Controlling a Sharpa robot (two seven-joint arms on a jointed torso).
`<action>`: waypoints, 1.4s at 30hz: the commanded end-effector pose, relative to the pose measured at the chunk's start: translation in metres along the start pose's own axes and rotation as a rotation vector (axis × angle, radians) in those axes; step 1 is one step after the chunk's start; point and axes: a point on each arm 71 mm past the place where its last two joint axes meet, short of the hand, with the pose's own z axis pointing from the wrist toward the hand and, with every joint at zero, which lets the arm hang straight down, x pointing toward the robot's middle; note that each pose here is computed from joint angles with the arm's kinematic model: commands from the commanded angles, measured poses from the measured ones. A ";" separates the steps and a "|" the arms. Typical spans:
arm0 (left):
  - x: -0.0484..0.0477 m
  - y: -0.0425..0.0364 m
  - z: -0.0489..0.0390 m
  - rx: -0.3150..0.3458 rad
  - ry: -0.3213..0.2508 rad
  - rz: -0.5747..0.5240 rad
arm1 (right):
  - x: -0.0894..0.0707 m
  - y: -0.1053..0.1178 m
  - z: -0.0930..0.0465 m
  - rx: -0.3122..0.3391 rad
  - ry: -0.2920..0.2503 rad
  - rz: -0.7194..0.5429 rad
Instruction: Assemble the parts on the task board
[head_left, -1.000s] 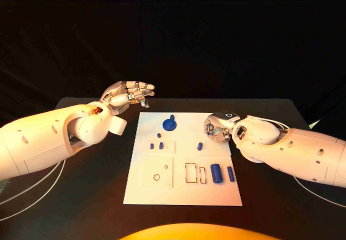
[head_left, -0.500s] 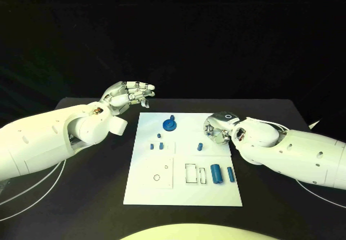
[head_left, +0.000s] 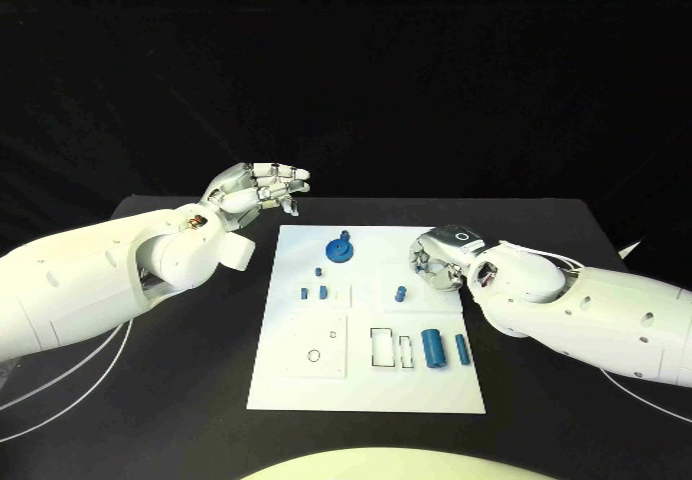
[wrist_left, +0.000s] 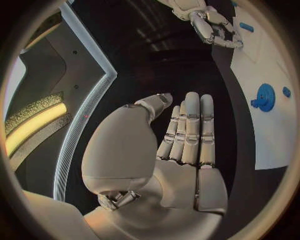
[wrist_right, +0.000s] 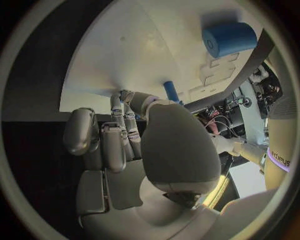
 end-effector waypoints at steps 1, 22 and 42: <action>0.0013 -0.0017 0.0007 0.017 -0.003 -0.006 | -0.009 0.002 -0.001 -0.012 -0.065 0.005; 0.0009 -0.0016 0.0005 0.017 -0.003 -0.006 | -0.034 0.051 -0.027 -0.155 -0.130 0.126; 0.0112 0.0009 0.0066 0.012 0.012 -0.014 | -0.003 0.134 -0.018 -0.350 -0.038 0.185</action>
